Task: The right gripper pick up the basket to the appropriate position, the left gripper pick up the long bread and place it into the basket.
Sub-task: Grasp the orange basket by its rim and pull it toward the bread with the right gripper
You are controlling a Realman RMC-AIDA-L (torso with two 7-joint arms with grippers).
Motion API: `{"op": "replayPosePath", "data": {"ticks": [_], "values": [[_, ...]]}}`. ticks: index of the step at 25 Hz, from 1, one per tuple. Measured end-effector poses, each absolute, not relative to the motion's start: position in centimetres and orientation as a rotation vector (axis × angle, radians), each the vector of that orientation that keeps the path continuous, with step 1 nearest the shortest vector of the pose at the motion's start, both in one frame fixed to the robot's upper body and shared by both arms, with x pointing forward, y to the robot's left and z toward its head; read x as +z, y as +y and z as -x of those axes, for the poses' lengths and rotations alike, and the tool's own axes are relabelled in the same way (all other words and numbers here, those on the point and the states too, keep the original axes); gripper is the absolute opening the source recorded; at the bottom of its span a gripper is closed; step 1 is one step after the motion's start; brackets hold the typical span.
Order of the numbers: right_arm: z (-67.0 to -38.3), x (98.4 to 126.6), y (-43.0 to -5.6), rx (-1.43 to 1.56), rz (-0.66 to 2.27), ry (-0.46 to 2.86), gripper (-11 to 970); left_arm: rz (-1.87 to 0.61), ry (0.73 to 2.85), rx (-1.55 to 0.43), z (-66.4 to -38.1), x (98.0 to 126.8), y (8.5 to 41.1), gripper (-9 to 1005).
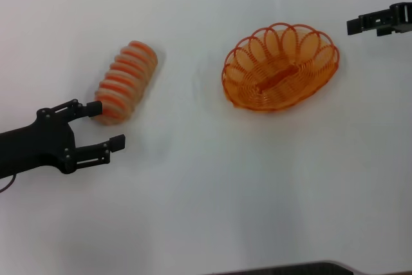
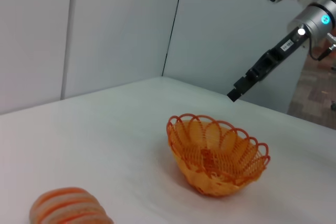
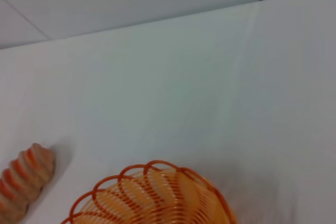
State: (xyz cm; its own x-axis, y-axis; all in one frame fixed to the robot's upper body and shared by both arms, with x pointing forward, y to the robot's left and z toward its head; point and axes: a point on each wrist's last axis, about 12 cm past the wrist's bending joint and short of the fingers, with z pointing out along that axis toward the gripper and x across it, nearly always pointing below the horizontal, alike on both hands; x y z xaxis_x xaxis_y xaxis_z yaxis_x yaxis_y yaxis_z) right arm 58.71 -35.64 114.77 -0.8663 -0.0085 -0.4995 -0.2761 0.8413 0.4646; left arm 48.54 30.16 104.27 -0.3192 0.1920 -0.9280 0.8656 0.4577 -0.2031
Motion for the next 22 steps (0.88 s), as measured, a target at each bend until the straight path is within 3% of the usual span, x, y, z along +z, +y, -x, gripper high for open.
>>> {"op": "replayPosePath", "data": {"ticks": [22], "values": [[-61.3,113.3,-32.1,0.586,0.366,2.554,879,-0.907,1.800,-0.914,-48.1,103.9,30.2,859]]}}
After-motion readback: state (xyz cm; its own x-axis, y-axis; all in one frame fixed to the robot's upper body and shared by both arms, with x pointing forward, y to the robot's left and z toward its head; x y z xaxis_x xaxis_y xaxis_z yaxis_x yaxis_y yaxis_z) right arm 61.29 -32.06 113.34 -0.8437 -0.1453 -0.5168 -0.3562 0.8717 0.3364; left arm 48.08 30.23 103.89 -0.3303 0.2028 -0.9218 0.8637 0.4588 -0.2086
